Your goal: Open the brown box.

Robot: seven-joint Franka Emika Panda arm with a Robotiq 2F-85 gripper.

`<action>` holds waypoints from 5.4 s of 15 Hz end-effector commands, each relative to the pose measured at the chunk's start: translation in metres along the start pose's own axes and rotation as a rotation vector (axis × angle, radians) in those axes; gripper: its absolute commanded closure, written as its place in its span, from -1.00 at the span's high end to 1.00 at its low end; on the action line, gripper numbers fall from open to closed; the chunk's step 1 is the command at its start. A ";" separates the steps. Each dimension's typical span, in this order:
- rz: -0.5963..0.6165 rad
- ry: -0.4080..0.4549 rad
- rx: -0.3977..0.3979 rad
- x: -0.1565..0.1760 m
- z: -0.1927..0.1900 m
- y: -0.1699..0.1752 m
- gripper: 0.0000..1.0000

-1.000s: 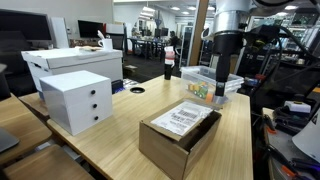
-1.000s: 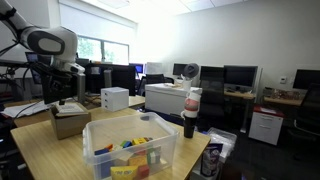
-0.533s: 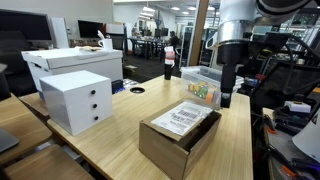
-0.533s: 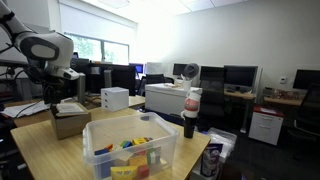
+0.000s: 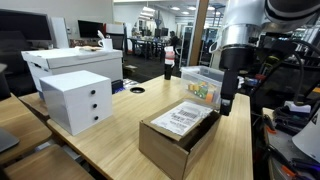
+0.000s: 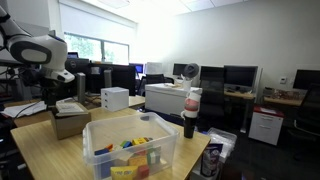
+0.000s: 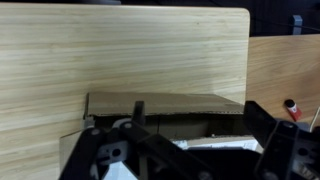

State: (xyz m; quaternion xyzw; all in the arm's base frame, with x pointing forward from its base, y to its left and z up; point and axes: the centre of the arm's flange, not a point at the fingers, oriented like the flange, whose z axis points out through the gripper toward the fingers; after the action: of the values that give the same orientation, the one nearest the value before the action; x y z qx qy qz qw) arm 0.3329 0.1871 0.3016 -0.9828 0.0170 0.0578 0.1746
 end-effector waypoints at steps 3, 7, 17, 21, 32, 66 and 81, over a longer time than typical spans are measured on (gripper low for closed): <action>0.002 0.090 0.070 -0.016 0.023 -0.003 1.00; -0.006 0.131 0.085 -0.018 0.025 -0.008 0.39; -0.028 0.136 0.062 -0.021 0.041 -0.009 -0.77; -0.048 0.173 0.050 -0.016 0.047 -0.005 -1.00; -0.094 0.272 0.086 -0.009 0.061 0.009 -0.97; -0.417 0.619 0.087 0.121 -0.040 -0.037 -0.97; -0.216 0.285 0.110 0.204 0.024 -0.001 -0.97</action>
State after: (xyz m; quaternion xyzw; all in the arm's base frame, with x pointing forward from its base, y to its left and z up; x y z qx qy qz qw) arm 0.5183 0.1868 0.2513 -0.9621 -0.0769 -0.1573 0.2090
